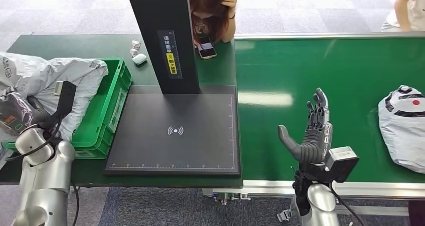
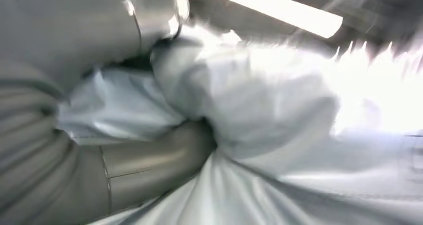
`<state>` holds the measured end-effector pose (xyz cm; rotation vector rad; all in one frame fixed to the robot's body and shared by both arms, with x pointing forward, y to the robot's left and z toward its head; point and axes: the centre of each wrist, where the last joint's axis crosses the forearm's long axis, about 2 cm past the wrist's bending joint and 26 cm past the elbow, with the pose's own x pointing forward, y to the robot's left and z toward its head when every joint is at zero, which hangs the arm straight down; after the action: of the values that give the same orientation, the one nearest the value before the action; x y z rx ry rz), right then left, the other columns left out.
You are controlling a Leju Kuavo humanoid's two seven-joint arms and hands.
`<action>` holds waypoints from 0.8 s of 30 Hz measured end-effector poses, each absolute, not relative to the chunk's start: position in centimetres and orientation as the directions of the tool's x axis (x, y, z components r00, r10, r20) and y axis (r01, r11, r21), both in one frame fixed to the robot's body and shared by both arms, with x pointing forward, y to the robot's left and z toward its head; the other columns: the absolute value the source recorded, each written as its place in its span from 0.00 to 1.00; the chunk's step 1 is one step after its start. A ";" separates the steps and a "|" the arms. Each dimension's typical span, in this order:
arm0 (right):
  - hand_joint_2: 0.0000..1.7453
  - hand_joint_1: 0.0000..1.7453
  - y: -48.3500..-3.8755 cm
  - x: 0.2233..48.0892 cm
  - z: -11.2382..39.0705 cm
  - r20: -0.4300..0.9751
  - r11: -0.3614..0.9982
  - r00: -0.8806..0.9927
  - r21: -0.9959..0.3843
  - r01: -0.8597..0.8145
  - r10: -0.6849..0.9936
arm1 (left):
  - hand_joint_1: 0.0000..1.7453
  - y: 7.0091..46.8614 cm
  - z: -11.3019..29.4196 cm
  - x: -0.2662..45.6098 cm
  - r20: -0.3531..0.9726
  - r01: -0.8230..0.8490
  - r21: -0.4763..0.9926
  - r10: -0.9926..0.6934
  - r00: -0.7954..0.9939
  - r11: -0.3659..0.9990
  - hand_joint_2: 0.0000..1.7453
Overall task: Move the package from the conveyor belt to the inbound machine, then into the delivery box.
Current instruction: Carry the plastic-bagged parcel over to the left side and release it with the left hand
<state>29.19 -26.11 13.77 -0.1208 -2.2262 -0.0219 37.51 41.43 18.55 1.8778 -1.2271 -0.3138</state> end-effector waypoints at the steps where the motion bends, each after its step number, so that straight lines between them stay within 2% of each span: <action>1: 1.00 0.00 -26.1 29.2 13.8 0.790 0.995 -0.608 -0.027 0.095 0.079 | 1.00 41.8 18.3 37.6 0.208 -0.612 0.773 -0.844 0.494 -0.168 1.00; 9: 1.00 0.00 -26.1 29.5 14.2 0.790 0.995 -0.607 -0.038 0.092 0.086 | 1.00 44.5 16.6 38.4 0.126 -0.488 0.846 -0.810 0.572 -0.213 1.00; 16: 1.00 0.00 -26.0 29.8 14.5 0.786 0.996 -0.612 -0.038 0.085 0.082 | 1.00 44.2 16.3 38.5 0.002 -0.478 0.851 -0.909 0.416 -0.217 1.00; 24: 1.00 0.00 -26.0 30.0 14.6 0.784 0.996 -0.615 -0.037 0.080 0.079 | 1.00 43.9 16.6 38.3 -0.014 -0.499 0.837 -0.919 0.393 -0.226 1.00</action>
<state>29.96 -25.98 14.63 -0.1100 -2.2359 -0.0019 38.26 43.85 16.62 1.8674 -1.2227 -0.6775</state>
